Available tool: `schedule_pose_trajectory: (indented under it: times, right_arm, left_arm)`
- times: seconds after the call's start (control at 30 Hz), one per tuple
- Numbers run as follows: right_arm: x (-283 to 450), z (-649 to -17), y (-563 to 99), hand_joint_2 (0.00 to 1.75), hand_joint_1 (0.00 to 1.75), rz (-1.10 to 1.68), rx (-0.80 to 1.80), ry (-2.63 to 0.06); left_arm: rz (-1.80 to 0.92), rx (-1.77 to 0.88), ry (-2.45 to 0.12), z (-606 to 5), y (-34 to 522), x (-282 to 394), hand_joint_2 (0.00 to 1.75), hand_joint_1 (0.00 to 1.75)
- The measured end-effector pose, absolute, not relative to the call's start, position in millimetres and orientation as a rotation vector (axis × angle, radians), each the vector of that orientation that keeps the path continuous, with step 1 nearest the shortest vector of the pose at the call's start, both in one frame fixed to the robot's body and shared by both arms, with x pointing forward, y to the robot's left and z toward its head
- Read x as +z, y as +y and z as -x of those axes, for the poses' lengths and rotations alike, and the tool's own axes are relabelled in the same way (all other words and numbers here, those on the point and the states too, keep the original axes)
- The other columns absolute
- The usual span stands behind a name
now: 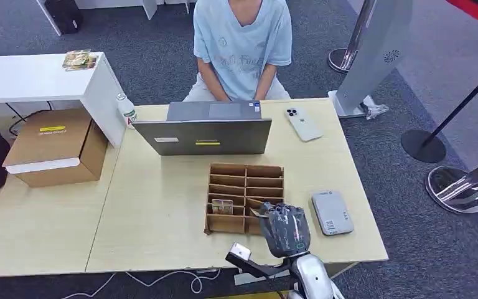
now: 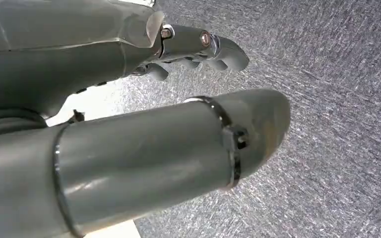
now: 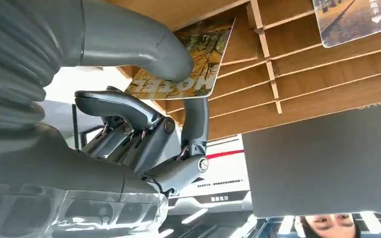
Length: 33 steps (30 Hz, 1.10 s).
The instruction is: Pass the card to the sensor for recognition and then transmit it.
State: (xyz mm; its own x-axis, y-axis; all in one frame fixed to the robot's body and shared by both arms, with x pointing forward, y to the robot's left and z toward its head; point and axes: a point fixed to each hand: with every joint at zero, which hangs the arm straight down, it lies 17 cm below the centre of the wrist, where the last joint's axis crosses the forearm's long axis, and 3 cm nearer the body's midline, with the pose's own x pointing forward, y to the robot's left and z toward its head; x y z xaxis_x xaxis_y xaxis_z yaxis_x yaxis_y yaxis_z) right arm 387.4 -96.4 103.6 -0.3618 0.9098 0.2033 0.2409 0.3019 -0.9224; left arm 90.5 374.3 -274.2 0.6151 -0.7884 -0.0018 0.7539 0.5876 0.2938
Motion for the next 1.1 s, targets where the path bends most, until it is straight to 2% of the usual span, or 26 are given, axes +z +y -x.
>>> schedule_pose_trajectory:
  times: [1.1]
  right_arm:
    - [149.5,-365.7,-120.8,1.75,1.75,0.984,0.918,-1.897]
  left_arm:
    - [-0.282,-0.903,-0.134,-87.6,374.8,-274.7,0.00,0.00]
